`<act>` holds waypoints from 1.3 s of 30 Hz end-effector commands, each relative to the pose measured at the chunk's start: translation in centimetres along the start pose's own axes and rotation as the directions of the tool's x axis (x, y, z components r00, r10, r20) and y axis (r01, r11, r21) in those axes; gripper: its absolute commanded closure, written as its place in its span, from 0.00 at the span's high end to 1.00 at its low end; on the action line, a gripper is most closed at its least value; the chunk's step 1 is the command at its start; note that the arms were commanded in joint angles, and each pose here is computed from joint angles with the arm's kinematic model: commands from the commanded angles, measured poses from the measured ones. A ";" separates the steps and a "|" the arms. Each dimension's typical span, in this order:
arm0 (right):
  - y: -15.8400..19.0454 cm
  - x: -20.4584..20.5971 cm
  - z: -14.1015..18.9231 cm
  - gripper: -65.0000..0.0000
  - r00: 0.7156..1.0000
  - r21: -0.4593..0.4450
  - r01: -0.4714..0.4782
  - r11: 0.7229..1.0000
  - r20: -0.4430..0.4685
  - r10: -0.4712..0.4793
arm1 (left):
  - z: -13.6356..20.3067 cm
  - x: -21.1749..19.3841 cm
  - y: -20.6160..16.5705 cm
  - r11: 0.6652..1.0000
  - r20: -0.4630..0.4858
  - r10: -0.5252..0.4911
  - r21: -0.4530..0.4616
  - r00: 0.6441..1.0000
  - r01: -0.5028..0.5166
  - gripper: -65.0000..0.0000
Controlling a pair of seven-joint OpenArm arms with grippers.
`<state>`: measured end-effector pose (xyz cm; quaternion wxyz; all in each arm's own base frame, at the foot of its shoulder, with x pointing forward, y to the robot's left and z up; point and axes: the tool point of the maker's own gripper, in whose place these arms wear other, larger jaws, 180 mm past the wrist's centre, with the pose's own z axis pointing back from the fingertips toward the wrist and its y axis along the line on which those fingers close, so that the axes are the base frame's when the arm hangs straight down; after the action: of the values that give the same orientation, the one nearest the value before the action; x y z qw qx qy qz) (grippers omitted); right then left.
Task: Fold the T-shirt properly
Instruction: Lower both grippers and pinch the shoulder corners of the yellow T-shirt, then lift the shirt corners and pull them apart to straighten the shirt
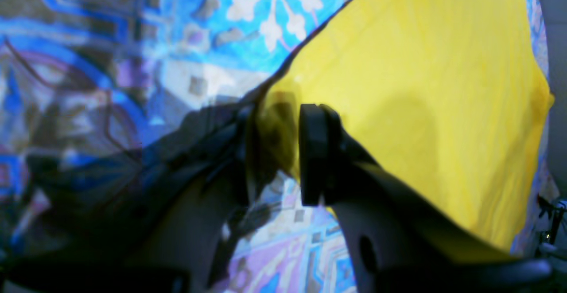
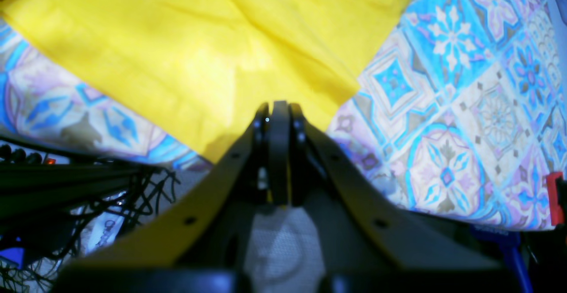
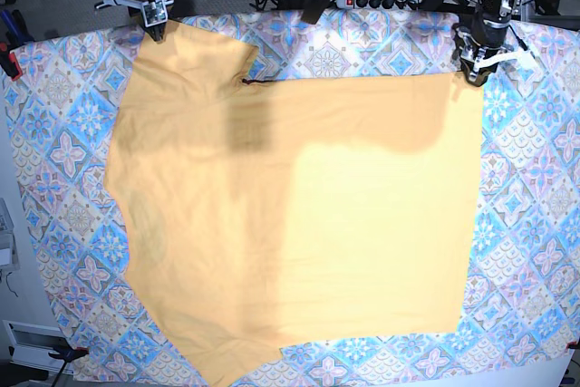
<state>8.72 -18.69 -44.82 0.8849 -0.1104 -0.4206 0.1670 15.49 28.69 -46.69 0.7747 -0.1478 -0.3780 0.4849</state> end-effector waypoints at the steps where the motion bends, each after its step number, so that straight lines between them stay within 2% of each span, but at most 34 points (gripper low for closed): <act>1: -0.5 0.6 0.3 0.01 1.000 -0.011 -0.005 1.000 0.026 0.005 | 0.0 0.2 0.2 1.000 -0.006 -0.006 0.000 1.000 0.006 0.24; 6: -0.5 0.6 0.3 0.01 1.000 -0.011 -0.005 1.000 0.026 0.005 | -1.0 -2.1 0.4 1.000 -0.125 0.024 0.015 0.992 -0.022 0.20; 9: -0.6 0.5 0.3 0.01 1.000 -0.014 -0.005 1.000 0.025 0.006 | -1.0 -2.1 0.4 1.000 -0.126 0.025 0.014 0.992 -0.024 0.02; 10: -0.6 0.5 0.3 0.01 1.000 -0.014 -0.005 1.000 0.024 0.006 | -1.0 -2.1 0.4 1.000 -0.126 0.025 0.014 0.992 -0.024 0.00; 14: -0.6 0.3 0.4 0.04 1.000 -0.011 -0.009 1.000 0.018 0.009 | -1.0 -2.0 0.4 1.000 -0.126 0.021 0.014 0.992 -0.019 0.00; 19: -0.3 -0.3 1.1 0.28 1.000 -0.001 -0.010 1.000 0.002 0.010 | -0.9 -2.0 0.4 1.000 -0.127 0.021 0.015 0.992 -0.019 0.00; 21: -0.2 -0.4 1.2 0.34 1.000 0.000 -0.010 1.000 -0.001 0.010 | -0.9 -2.1 0.4 1.000 -0.128 0.020 0.015 0.992 -0.019 0.00; 26: -0.6 -1.7 1.6 0.32 0.999 -0.007 -0.024 1.000 -0.036 0.024 | -0.9 -2.1 0.4 1.000 -0.131 0.019 0.015 0.991 -0.017 0.00; 28: -0.5 -2.3 1.9 0.32 0.994 0.010 -0.100 0.995 -0.052 0.100 | -0.9 -2.1 0.4 1.000 -0.131 0.019 0.015 0.991 -0.017 0.00; 29: -0.1 -2.6 2.0 0.32 0.984 0.030 -0.169 0.985 -0.058 0.170 | -0.9 -2.1 0.5 1.000 -0.133 0.019 0.016 0.991 -0.017 0.00; 31: 0.2 -3.4 2.1 0.32 0.956 0.055 -0.283 0.958 -0.070 0.286 | -0.9 -2.1 0.5 1.000 -0.133 0.019 0.016 0.991 -0.017 0.00; 34: -0.4 -4.4 2.4 0.32 0.903 0.019 -0.422 0.906 -0.085 0.422 | -0.9 -2.1 0.5 1.000 -0.133 0.019 0.016 0.991 -0.017 0.00; 36: -0.6 -4.4 2.4 0.32 0.881 0.008 -0.466 0.885 -0.084 0.465 | -0.9 -2.1 0.5 1.000 -0.133 0.019 0.016 0.991 -0.017 0.00; 39: -0.6 -4.4 2.3 0.32 0.879 0.008 -0.470 0.883 -0.085 0.469 | -0.9 -2.1 0.5 1.000 -0.133 0.019 0.016 0.991 -0.017 0.00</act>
<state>4.36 -20.64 -46.84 0.8407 -0.2156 -0.3372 0.3648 16.04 27.65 -48.08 0.7836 -0.1767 -0.3420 0.4876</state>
